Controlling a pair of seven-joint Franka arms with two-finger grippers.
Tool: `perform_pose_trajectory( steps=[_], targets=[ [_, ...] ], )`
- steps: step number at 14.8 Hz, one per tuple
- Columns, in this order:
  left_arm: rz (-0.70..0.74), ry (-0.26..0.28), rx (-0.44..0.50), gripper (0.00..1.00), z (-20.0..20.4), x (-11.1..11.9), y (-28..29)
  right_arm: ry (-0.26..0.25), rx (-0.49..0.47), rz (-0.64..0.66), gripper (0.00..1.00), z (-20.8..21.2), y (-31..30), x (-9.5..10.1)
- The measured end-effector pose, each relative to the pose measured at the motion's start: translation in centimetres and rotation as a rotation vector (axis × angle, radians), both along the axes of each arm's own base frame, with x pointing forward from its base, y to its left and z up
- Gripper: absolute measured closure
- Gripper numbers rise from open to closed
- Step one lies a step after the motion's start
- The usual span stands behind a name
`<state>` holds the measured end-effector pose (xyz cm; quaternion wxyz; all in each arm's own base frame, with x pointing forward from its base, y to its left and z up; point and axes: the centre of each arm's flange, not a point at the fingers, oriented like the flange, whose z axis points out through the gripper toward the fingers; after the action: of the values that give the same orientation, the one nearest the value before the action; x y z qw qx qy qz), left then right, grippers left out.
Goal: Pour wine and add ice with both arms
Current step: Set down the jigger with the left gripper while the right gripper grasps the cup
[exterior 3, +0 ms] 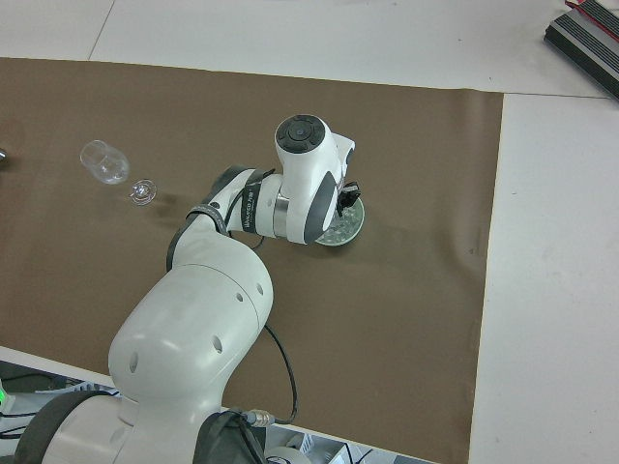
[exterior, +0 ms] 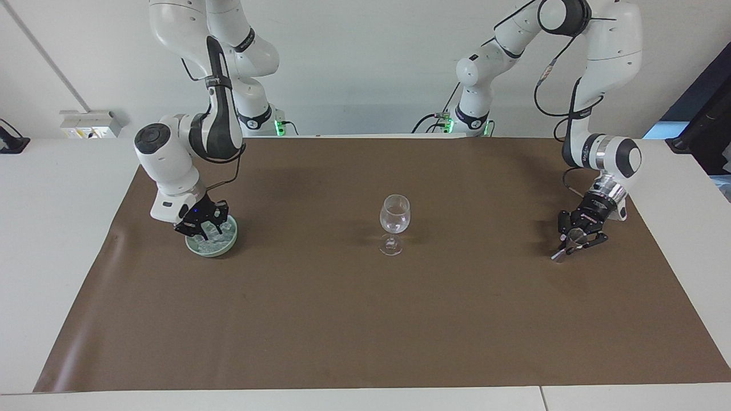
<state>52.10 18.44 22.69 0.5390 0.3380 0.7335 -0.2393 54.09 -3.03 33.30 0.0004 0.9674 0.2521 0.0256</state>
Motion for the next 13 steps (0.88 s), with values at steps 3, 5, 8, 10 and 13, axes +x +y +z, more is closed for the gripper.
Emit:
perform_pose_trajectory(
  steps=[3,5,8,10,13],
  targets=[
    [0.007,0.0,0.0,0.41,0.0,-0.1,0.3,0.002,0.001,0.002,0.78,0.0,0.1,0.0],
    [0.012,0.0,0.0,0.19,0.0,-0.2,0.6,0.011,0.004,0.0,0.78,0.0,0.2,0.0],
    [0.038,-0.002,0.0,0.0,0.1,-1.2,2.6,0.024,0.037,-0.02,0.78,1.0,0.5,0.4],
    [0.024,-0.001,0.022,0.0,0.5,-2.2,4.1,0.019,0.052,-0.027,0.78,3.0,0.9,1.1],
    [-0.061,-0.012,0.11,0.0,2.3,-3.1,5.6,0.031,0.067,-0.053,0.78,7.0,3.4,1.7]
  ],
)
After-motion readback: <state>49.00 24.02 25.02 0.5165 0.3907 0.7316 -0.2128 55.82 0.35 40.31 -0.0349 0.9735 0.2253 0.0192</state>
